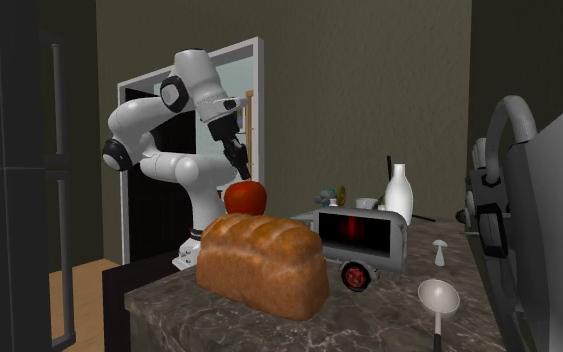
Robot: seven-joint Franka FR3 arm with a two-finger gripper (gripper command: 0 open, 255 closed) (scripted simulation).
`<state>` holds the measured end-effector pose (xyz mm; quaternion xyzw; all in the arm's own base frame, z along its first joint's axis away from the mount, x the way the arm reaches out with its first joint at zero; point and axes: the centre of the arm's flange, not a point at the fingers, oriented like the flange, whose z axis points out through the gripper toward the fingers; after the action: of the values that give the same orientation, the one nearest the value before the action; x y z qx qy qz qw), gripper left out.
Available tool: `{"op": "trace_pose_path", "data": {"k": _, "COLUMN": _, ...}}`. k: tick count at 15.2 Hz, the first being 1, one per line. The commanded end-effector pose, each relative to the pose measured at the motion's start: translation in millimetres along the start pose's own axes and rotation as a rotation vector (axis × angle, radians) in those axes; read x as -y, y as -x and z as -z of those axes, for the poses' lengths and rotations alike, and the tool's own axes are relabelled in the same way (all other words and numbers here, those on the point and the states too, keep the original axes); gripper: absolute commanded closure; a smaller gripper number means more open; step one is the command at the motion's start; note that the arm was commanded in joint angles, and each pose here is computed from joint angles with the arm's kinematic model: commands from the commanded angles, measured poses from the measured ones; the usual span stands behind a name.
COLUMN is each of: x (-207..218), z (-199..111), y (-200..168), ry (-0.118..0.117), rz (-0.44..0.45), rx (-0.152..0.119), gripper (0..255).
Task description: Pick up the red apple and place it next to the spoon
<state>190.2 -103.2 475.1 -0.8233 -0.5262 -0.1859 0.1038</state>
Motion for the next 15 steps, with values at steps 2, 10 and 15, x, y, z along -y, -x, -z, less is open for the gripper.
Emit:
{"op": "trace_pose_path", "data": {"k": 2, "x": -0.3, "z": 15.3, "y": -7.4, "ry": 0.0, "rz": 0.0, "rx": 0.0, "gripper": 255}}
{"op": "trace_pose_path", "data": {"k": 10, "x": -1.3, "z": 53.7, "y": -24.9, "ry": 0.0, "rz": 0.0, "rx": 0.0, "gripper": 255}}
{"op": "trace_pose_path", "data": {"k": 15, "x": -2.0, "z": 77.7, "y": -35.9, "ry": 0.0, "rz": 0.0, "rx": 0.0, "gripper": 255}}
